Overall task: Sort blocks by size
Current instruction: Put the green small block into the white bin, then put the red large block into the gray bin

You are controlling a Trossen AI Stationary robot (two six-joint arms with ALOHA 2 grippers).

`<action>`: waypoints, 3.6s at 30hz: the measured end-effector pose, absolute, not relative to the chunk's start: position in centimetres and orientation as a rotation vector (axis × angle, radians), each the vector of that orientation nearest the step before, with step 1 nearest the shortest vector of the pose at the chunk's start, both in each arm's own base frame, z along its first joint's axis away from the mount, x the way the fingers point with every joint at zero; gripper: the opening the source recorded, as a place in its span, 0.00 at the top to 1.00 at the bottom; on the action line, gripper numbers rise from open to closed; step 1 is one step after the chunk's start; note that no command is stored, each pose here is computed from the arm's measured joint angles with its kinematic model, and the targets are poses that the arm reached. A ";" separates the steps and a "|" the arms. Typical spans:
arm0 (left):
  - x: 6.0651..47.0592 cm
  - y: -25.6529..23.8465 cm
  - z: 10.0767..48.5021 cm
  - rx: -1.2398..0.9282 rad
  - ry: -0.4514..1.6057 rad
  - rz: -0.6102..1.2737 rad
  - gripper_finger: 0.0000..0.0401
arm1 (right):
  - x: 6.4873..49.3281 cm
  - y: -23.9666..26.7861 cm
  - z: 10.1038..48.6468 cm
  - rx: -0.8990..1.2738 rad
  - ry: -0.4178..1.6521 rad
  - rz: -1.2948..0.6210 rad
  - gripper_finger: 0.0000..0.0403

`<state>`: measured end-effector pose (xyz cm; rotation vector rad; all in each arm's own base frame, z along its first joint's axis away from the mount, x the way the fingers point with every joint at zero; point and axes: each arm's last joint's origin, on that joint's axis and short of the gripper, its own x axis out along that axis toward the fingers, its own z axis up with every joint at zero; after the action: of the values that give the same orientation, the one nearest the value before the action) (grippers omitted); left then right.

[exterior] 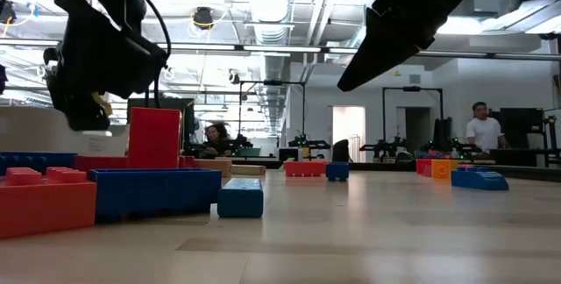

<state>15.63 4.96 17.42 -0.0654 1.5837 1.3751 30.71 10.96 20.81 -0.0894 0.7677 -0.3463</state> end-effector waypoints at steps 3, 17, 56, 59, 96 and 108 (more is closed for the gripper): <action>15.4 5.3 17.6 -0.085 1.578 1.396 0.77 | 30.7 11.0 20.8 -0.089 0.767 -0.345 0.37; 16.3 4.7 19.8 -0.092 1.493 1.275 0.77 | 30.6 11.4 20.9 -0.088 0.761 -0.332 0.37; 26.8 2.2 19.1 0.166 1.182 0.315 0.54 | 30.7 11.4 20.9 -0.081 0.749 -0.330 0.37; 27.4 2.7 17.5 0.181 1.237 0.316 0.54 | 30.7 11.6 20.9 -0.084 0.749 -0.325 0.37; 29.8 3.4 21.5 0.028 0.791 0.407 0.96 | 30.2 11.4 19.6 -0.292 0.614 -0.459 0.37; 32.1 2.5 23.7 -0.101 0.364 0.384 0.96 | 31.0 11.3 21.5 -0.538 0.596 -0.510 0.37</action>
<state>32.12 2.45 23.73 -0.1008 0.3636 0.3841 31.03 11.32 21.45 -0.5384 0.5961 -0.5103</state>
